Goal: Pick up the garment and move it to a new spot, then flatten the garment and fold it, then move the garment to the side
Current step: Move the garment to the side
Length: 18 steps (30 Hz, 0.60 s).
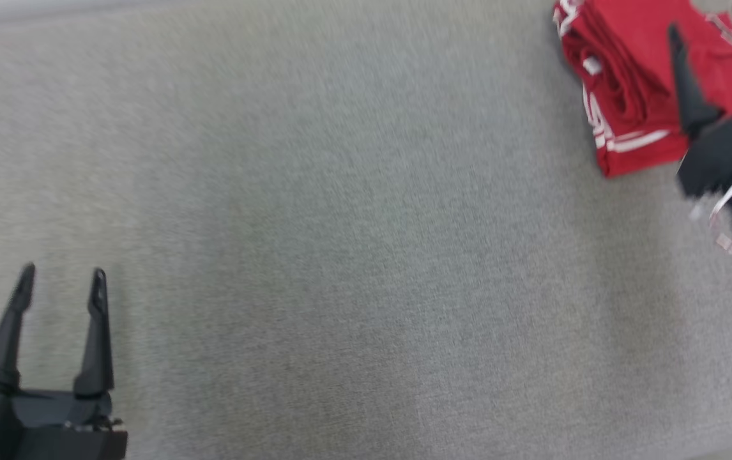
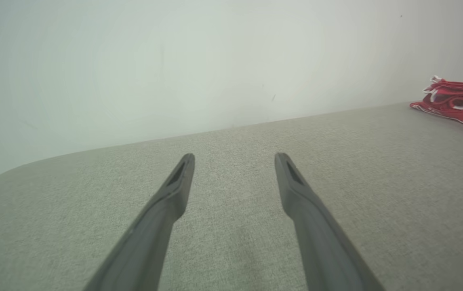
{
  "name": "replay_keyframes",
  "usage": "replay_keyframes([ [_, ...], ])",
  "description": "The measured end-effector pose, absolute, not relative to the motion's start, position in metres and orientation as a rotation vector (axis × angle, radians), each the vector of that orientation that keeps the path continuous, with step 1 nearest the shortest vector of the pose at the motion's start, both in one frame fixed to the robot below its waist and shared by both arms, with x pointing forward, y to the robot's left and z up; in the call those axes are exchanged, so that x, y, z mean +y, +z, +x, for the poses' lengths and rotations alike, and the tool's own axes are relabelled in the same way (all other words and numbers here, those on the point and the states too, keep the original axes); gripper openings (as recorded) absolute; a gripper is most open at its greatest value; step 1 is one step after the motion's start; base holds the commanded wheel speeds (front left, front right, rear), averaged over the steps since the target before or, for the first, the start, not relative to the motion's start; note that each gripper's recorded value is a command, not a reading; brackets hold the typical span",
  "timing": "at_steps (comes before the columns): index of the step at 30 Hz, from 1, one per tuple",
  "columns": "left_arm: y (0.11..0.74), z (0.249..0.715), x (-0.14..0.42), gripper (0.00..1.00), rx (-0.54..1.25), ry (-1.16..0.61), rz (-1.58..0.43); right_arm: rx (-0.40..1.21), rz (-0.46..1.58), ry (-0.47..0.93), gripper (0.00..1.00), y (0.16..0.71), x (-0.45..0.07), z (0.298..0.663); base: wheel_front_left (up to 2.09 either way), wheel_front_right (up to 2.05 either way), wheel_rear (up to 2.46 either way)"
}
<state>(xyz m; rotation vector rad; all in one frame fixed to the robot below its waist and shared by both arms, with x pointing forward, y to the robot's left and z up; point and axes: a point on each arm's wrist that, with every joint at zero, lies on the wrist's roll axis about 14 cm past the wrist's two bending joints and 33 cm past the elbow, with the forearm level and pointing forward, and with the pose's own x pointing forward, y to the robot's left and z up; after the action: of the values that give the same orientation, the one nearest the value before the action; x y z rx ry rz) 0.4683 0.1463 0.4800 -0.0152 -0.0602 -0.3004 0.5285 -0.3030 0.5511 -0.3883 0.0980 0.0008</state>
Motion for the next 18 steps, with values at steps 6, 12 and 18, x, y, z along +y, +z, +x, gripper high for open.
replay_keyframes([
  [6,0.499,0.448,0.156,1.0,-0.085,-0.251,-0.028,0.06,-0.266,0.014,1.0,0.543,-0.279,0.495,0.0,0.0,0.0],
  [12,0.51,0.432,0.164,1.0,-0.102,-0.213,-0.036,0.022,-0.19,0.044,1.0,0.541,-0.253,0.472,0.0,0.0,0.0],
  [18,0.518,0.415,0.176,1.0,-0.113,-0.169,-0.042,0.001,-0.084,0.066,1.0,0.531,-0.225,0.443,0.0,0.0,0.0],
])
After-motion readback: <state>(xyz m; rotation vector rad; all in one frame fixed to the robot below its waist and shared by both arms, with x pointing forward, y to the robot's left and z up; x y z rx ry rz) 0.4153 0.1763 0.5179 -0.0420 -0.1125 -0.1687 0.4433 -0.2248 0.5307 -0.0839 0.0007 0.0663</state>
